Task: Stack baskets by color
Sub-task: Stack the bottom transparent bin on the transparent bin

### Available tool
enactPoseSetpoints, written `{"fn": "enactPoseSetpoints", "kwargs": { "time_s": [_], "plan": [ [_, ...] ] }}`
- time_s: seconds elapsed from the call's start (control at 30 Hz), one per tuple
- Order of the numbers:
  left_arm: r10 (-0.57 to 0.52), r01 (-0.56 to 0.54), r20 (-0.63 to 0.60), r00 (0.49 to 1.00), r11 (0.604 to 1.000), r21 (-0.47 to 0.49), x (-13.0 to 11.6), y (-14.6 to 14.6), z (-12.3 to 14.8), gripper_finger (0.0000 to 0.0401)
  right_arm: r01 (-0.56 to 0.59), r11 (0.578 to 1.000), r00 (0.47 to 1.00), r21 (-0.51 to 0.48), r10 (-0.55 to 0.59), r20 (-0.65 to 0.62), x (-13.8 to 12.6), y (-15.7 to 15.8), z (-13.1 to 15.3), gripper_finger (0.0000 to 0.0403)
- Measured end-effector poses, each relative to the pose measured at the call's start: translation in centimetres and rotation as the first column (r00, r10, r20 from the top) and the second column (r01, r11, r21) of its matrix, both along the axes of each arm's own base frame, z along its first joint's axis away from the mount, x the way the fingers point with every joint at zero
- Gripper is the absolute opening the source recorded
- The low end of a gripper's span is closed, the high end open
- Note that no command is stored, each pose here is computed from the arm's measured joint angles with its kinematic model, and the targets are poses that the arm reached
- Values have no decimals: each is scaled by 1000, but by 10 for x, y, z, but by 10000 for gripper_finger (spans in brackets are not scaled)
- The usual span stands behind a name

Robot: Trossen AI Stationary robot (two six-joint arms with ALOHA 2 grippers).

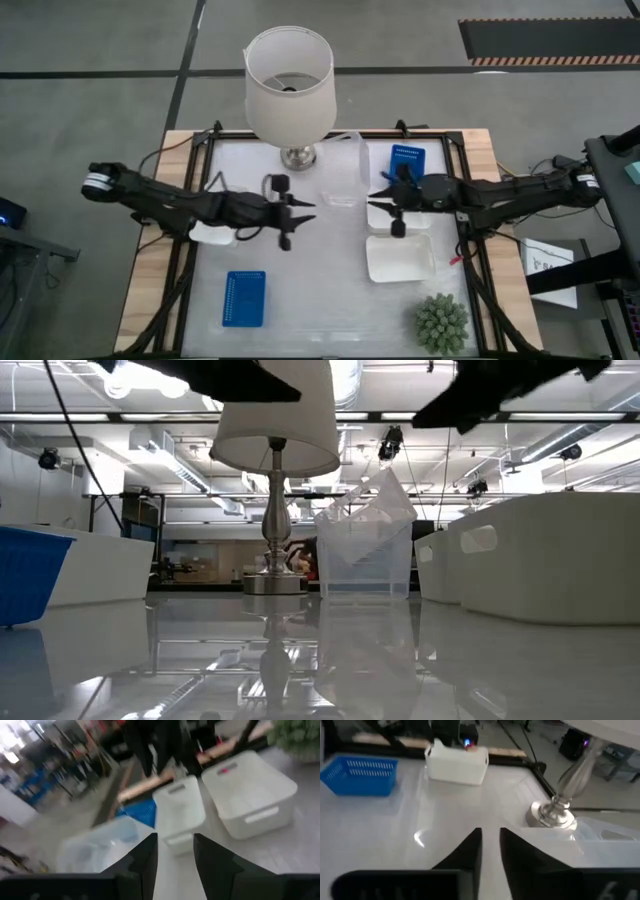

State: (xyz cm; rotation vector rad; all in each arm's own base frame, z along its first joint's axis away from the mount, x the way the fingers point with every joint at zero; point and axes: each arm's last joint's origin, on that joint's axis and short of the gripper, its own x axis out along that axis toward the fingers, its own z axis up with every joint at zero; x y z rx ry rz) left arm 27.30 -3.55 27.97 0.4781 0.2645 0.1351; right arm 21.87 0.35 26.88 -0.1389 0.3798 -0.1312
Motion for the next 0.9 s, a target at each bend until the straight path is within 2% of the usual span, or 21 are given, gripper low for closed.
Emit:
{"fn": "enactPoseSetpoints", "kwargs": {
  "time_s": [0.2,0.4,0.67,0.9],
  "plan": [
    [-23,7,156,987,995,102,-29,5,1,109,39,998,983,-43,-46,-178,40,0,27,137],
    [-15,-30,258,966,985,169,-52,10,4,109,45,997,929,-59,-64,-365,80,-3,48,178],
    [-5,-42,312,950,989,145,-73,13,6,109,49,996,824,-71,-81,-560,121,-16,57,184],
    [2,-40,318,948,993,115,-82,14,-1,109,74,996,736,-54,-91,-671,144,-36,46,174]
  ]
}}
